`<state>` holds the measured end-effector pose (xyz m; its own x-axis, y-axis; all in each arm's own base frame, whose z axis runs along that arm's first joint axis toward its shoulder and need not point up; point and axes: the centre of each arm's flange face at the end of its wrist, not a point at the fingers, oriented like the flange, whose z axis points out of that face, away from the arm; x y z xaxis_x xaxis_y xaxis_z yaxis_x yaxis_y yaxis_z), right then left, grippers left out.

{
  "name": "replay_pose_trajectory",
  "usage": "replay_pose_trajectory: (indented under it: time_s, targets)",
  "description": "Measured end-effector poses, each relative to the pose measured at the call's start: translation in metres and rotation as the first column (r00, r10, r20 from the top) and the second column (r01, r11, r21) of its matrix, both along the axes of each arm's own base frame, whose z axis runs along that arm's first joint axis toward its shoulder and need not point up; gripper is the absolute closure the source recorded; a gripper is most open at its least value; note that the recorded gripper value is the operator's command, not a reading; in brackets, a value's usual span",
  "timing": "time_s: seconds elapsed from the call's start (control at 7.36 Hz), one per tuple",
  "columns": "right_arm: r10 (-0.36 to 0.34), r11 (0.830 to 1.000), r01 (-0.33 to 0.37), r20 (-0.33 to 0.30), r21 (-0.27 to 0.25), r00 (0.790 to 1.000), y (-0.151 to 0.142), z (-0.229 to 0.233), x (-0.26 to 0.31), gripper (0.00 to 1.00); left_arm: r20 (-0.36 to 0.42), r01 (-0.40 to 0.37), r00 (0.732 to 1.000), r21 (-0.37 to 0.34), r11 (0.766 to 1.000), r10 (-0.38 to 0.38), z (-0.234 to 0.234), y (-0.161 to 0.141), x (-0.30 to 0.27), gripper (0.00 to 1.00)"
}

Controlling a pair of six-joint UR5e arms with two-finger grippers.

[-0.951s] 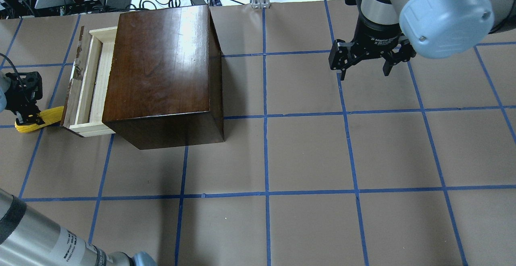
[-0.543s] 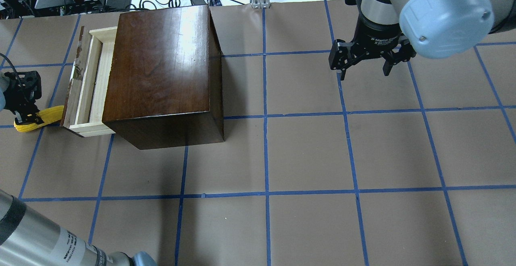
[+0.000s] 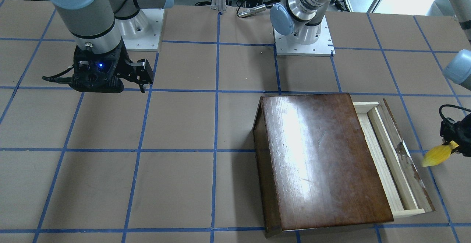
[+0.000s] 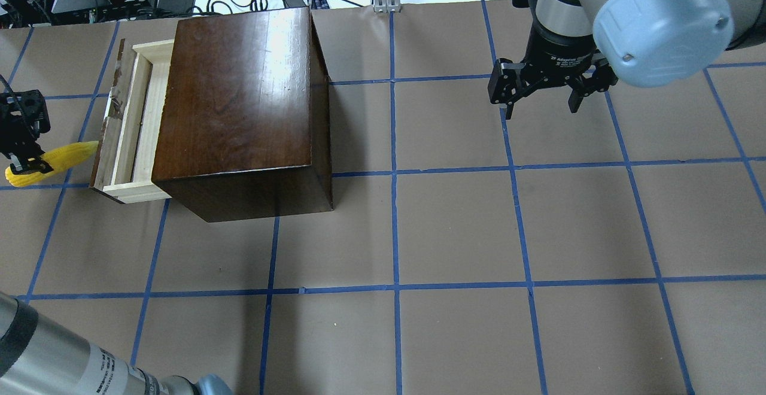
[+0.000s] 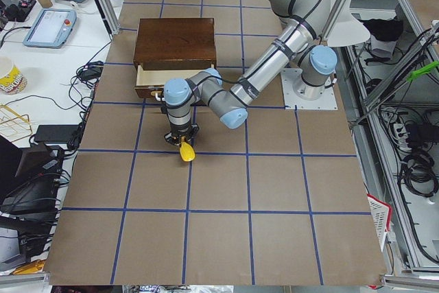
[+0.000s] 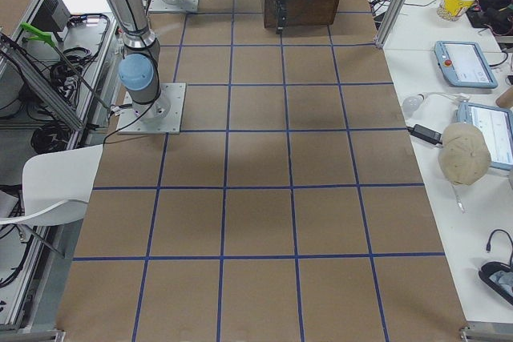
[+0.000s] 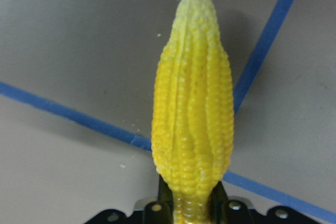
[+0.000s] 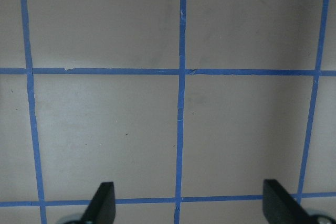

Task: Open drawer and put corn inside
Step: 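Lift the corn and carry it over the open drawer with the left gripper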

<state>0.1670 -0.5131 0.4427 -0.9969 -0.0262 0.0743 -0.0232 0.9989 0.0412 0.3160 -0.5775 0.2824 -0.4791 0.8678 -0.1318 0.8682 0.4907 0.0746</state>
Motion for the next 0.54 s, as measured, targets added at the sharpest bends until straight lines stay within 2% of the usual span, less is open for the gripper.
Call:
replay_pose_trajectory:
  time_s: [0.27, 0.41, 0.54]
  targets:
    - [0.0, 1.0, 0.0, 0.0, 0.0, 1.0, 0.0, 0.0, 0.0, 0.0, -0.026, -0.109, 0.994, -0.054, 0.993, 0.107, 0.068, -0.002, -0.017, 1.0]
    - [0.0, 1.0, 0.0, 0.0, 0.0, 1.0, 0.0, 0.0, 0.0, 0.0, -0.043, -0.187, 0.982, -0.076, 0.979, 0.185, 0.099, -0.006, -0.034, 1.0]
    - [0.0, 1.0, 0.0, 0.0, 0.0, 1.0, 0.0, 0.0, 0.0, 0.0, -0.063, -0.279, 0.96, -0.089, 0.956, 0.274, 0.122, -0.012, -0.059, 1.0]
